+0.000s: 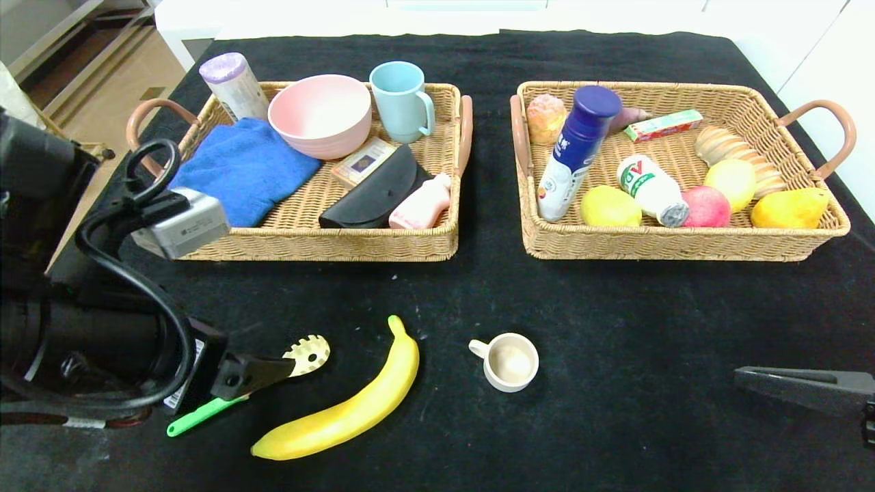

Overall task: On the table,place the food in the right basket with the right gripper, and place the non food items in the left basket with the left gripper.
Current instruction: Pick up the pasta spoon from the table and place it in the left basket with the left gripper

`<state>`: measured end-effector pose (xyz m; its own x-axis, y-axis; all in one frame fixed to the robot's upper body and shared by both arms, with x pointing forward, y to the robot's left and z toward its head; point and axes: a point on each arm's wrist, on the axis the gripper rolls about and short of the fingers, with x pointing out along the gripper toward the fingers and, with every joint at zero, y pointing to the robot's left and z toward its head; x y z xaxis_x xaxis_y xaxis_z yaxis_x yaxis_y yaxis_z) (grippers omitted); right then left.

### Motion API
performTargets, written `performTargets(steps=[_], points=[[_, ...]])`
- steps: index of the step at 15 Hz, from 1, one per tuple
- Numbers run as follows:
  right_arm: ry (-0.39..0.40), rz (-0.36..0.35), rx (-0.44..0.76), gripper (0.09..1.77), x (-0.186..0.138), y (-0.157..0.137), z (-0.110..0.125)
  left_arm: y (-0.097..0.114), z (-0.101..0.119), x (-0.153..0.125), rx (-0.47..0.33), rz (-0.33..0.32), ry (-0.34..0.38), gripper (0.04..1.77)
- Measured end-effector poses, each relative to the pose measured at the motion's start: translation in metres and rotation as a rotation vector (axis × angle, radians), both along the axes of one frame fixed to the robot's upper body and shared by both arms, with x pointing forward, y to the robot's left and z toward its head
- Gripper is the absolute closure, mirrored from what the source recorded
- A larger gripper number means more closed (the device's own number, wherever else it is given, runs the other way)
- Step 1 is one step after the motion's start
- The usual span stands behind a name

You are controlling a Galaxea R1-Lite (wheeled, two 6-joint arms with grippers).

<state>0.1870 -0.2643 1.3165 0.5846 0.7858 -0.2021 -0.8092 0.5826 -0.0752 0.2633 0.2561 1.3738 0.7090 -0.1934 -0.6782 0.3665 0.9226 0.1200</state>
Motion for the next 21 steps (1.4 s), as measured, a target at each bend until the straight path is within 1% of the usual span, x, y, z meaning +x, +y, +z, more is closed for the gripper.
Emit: performTargets(steps=[3,5,8,11,12,13,15,18,21], points=[[0.001,0.0,0.0,0.15,0.0,0.0,0.0,0.004,-0.017,-0.005,0.071,0.029,0.038,0.1],[0.001,0.0,-0.001,0.15,0.0,0.0,0.0,0.008,-0.025,-0.008,0.097,0.041,0.057,0.1],[0.001,0.0,-0.001,0.15,0.0,0.0,0.0,0.016,-0.028,-0.008,0.133,0.046,0.055,0.1],[0.005,0.0,-0.004,0.15,0.0,0.0,-0.001,0.03,-0.026,-0.003,0.192,0.055,0.043,0.09],[0.005,0.001,-0.006,0.15,0.001,0.0,-0.002,0.034,-0.027,0.0,0.197,0.043,0.048,0.09],[0.005,0.002,-0.011,0.15,0.001,0.001,-0.002,0.036,-0.028,0.002,0.182,0.023,0.058,0.09],[0.005,0.001,-0.012,0.15,0.001,0.001,-0.003,0.037,-0.029,0.004,0.16,-0.032,0.069,0.09],[0.006,0.001,-0.012,0.15,0.001,0.001,-0.003,0.037,-0.034,0.006,0.173,-0.048,0.094,0.09],[0.007,0.001,-0.014,0.15,0.002,0.001,-0.003,0.036,-0.04,0.012,0.183,-0.037,0.12,0.09]])
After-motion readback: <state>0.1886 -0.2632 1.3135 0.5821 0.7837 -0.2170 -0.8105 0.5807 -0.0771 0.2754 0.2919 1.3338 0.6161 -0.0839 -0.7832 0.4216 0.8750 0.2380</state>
